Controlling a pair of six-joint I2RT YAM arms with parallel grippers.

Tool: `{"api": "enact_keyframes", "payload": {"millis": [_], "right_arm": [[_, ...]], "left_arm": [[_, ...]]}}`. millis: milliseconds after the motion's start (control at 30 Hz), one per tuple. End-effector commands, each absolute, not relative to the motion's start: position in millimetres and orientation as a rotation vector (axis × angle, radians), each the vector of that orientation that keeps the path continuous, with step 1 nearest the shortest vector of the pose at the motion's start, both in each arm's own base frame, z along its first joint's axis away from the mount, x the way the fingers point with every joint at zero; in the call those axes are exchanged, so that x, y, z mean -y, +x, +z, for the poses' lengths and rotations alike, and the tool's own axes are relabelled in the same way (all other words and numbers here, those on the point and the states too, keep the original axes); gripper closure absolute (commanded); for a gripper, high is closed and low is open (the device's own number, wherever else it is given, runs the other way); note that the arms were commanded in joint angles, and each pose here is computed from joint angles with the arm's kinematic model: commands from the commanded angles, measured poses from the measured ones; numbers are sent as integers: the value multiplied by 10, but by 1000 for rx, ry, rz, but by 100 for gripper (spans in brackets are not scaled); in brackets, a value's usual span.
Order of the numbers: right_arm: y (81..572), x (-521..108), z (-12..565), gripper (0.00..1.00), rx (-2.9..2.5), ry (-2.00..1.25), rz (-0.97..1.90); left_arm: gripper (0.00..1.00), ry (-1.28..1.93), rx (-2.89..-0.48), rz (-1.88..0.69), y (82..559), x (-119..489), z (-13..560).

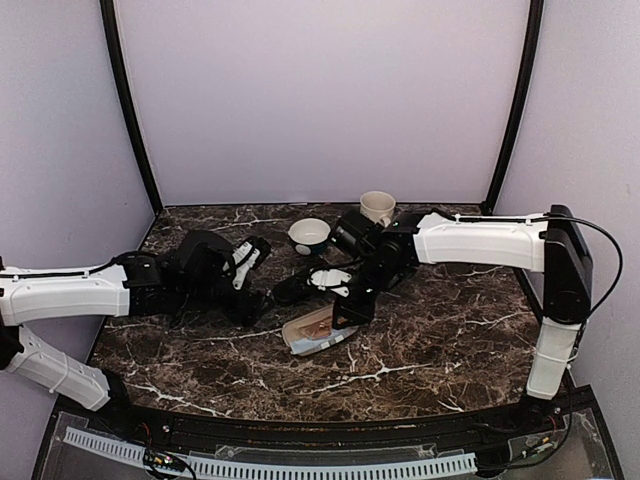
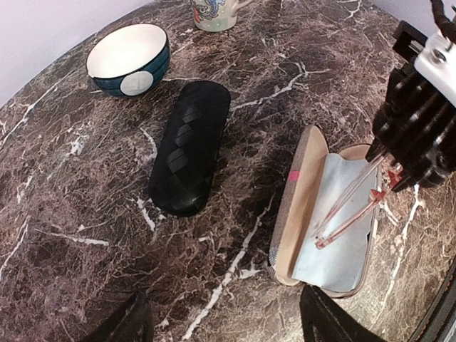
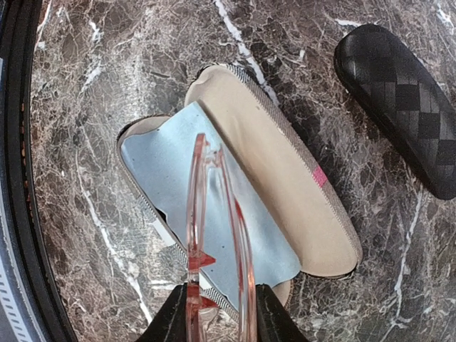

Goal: Organize the sunglasses
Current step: Hold the opened sunglasses case at the center of the board.

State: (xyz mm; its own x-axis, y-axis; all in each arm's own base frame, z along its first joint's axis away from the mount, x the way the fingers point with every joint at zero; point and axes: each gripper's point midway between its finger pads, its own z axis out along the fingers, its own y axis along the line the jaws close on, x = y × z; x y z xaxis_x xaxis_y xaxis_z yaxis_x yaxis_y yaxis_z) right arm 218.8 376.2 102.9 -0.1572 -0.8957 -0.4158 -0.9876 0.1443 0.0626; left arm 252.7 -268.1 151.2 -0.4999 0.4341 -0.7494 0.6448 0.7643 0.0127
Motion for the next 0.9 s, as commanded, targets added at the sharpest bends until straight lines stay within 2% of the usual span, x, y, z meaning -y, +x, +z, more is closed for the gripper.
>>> {"api": "enact_keyframes", "payload": {"millis": [0,233,367,867], "right_arm": [[2123,-3857,1176,71,-1925,-1973,521],[2211,-3942,1159,82,-1859,-1999,560],[2270,-3911,1113,83,-1876,-1967,607],[2250,-3913,1157,83,-1760,-1855,1100]], "left_arm": [[28,743,-2153,-368,2598,2672,1576],[28,745,-2164,-366,2632,2687,1535],[28,755,-2170,-376,2634,2722,1507],[28,763,-2177,-410,2646,2809,1462]]}}
